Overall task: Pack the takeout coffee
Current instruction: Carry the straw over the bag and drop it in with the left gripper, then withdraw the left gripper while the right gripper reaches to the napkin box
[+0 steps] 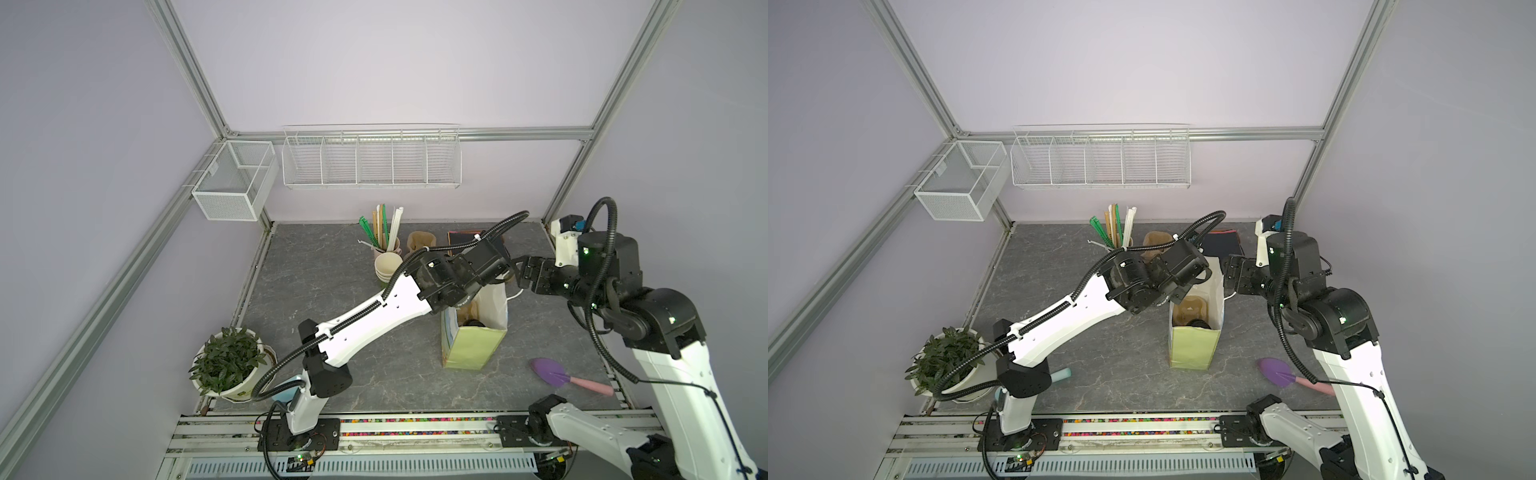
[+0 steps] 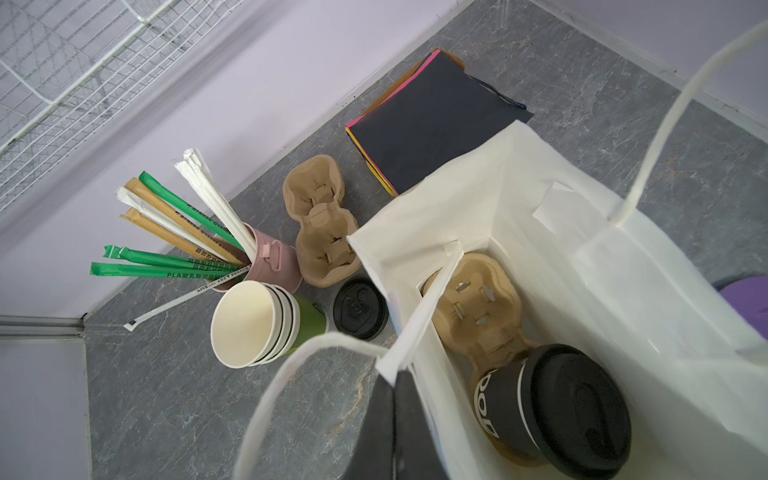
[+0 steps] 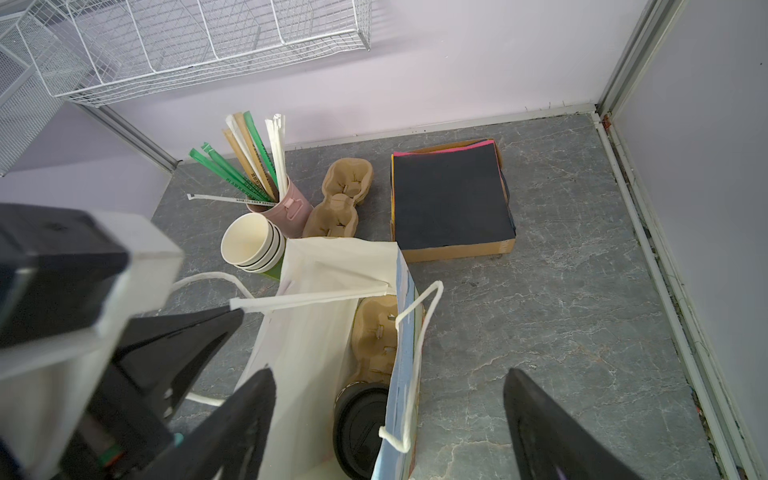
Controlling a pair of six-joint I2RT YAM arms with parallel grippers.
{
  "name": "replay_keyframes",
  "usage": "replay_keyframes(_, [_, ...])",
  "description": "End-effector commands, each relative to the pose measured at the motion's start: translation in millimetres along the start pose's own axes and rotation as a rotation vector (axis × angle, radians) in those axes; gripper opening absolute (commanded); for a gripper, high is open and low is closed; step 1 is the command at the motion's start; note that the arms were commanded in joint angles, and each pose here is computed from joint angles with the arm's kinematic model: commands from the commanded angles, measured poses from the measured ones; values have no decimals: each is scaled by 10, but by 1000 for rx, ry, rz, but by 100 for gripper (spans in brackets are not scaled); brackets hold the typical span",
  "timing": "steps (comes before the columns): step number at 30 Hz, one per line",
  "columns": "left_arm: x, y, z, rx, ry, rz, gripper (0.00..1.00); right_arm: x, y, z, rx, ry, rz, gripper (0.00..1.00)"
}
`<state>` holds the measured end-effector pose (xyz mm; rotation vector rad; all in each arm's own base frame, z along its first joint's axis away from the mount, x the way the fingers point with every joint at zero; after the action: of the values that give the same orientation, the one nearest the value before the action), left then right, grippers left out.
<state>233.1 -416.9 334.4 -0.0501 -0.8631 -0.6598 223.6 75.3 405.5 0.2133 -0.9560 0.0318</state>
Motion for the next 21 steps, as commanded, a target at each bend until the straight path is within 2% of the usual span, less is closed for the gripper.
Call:
replay_keyframes(1, [21, -66, -87, 10, 9, -31, 1, 24, 1, 14, 12, -20, -17, 88])
replay_keyframes(3, [31, -88, -109, 8, 10, -36, 10, 23, -2, 19, 11, -21, -16, 88])
replay_keyframes(8, [135, 5, -11, 26, -36, -24, 48, 17, -49, 8, -16, -25, -30, 88])
replay_keyframes(11, [219, 125, 143, 44, -76, -4, 74, 10, -182, -12, -96, -29, -73, 88])
replay_keyframes(14, [318, 299, 369, 66, -132, 37, 84, 27, -300, -86, -141, -24, -124, 88])
replay_keyframes(21, [441, 867, 996, 149, -317, 154, 97, 128, -571, -537, -132, 49, -342, 88])
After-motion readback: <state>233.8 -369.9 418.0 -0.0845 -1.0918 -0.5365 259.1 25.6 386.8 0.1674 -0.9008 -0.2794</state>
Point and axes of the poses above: each gripper's point midway between its finger pads, its own z axis back along the fingers, its own y axis along the line the jaws close on, x = y × z, the point moved 3 cm from there along z, back along the fingers, and after that the axes turned 4 degrees about z, right-handed, at the moved point
